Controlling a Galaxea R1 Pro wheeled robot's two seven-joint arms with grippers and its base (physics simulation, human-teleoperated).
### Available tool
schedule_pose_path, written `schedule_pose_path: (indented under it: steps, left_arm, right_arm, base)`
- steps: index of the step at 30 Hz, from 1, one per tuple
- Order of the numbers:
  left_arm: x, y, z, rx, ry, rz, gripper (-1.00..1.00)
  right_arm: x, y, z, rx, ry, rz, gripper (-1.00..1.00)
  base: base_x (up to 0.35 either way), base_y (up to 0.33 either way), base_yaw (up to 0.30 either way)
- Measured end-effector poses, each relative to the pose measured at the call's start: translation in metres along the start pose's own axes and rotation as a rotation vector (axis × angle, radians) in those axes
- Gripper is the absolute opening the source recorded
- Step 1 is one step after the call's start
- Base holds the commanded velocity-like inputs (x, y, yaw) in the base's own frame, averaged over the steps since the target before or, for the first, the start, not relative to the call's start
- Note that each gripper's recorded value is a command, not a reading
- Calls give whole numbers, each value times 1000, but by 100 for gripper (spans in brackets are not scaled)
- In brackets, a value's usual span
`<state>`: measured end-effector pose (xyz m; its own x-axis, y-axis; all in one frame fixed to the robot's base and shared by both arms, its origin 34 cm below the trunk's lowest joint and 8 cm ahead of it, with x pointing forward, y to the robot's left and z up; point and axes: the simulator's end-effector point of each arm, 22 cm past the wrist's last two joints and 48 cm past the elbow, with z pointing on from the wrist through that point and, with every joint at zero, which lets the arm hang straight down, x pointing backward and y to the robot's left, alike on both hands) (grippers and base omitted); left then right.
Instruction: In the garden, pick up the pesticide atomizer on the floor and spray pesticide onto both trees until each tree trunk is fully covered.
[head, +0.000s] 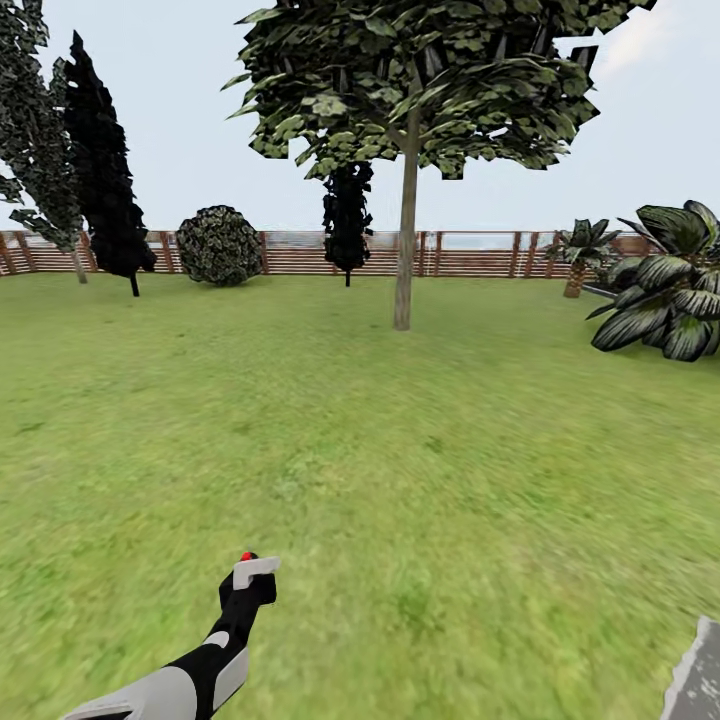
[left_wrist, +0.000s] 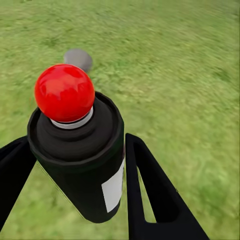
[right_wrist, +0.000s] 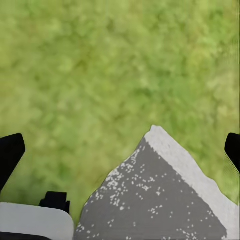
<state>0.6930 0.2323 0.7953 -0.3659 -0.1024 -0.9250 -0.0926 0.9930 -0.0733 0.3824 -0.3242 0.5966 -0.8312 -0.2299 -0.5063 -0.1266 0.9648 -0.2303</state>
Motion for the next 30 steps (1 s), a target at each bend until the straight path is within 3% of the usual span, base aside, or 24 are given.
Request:
schedule_pose_path:
  steps: [30]
  left_arm:
    - [-1,1,0,-3,-3,-1,-100]
  right_arm:
    - [0,0,0,0,0,0,100]
  base:
    - [350,19,0]
